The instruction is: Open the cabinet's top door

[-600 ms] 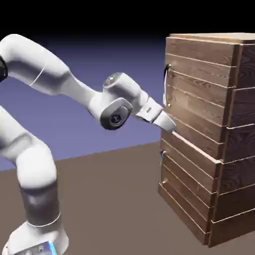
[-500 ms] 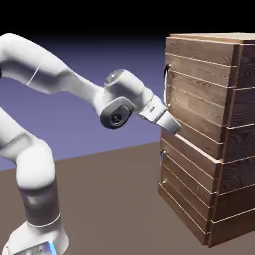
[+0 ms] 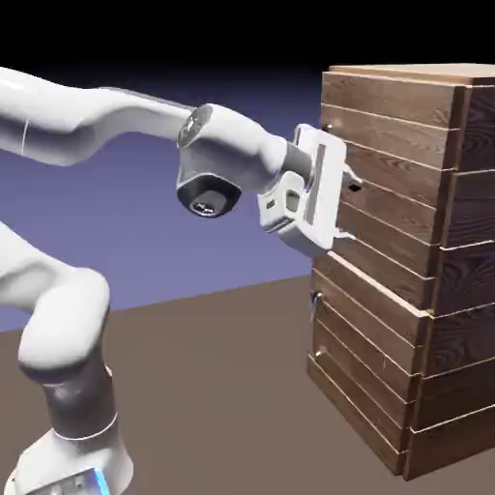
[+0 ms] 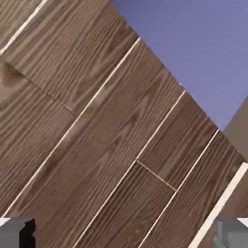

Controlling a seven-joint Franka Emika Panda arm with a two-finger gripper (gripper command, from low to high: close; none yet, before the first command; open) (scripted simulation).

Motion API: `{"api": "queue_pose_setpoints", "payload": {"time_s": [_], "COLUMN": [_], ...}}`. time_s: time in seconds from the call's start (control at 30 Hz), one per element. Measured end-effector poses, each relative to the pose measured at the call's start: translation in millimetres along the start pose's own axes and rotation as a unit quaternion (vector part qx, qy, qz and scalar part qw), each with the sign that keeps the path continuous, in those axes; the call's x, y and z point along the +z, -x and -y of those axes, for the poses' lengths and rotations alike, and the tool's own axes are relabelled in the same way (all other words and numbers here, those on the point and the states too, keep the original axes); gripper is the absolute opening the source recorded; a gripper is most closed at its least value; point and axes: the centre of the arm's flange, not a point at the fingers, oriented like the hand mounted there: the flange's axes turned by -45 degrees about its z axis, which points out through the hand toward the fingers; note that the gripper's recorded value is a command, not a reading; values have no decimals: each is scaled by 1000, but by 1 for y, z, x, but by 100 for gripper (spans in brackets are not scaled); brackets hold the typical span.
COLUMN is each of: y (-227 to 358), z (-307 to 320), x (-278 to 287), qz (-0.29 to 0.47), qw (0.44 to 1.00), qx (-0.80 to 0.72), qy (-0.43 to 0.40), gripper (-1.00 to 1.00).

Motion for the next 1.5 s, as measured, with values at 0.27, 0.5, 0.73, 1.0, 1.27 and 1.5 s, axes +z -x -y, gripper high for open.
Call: {"api": "queue_pose_setpoints", "payload": {"time_s": [0.27,0.5,0.73,1.0,1.27,1.5], "y": [17,39,68,106,149,160], "z": [14,24,32,40,44,54], "x": [-16,-26,-30,-27,-17,5], "qz": [-2,11,36,78,127,145], "qw": [977,922,838,711,558,487], "qx": [207,376,530,680,799,839], "qy": [-49,-92,-129,-163,-182,-191], "gripper": [0,0,0,0,0,0]}}
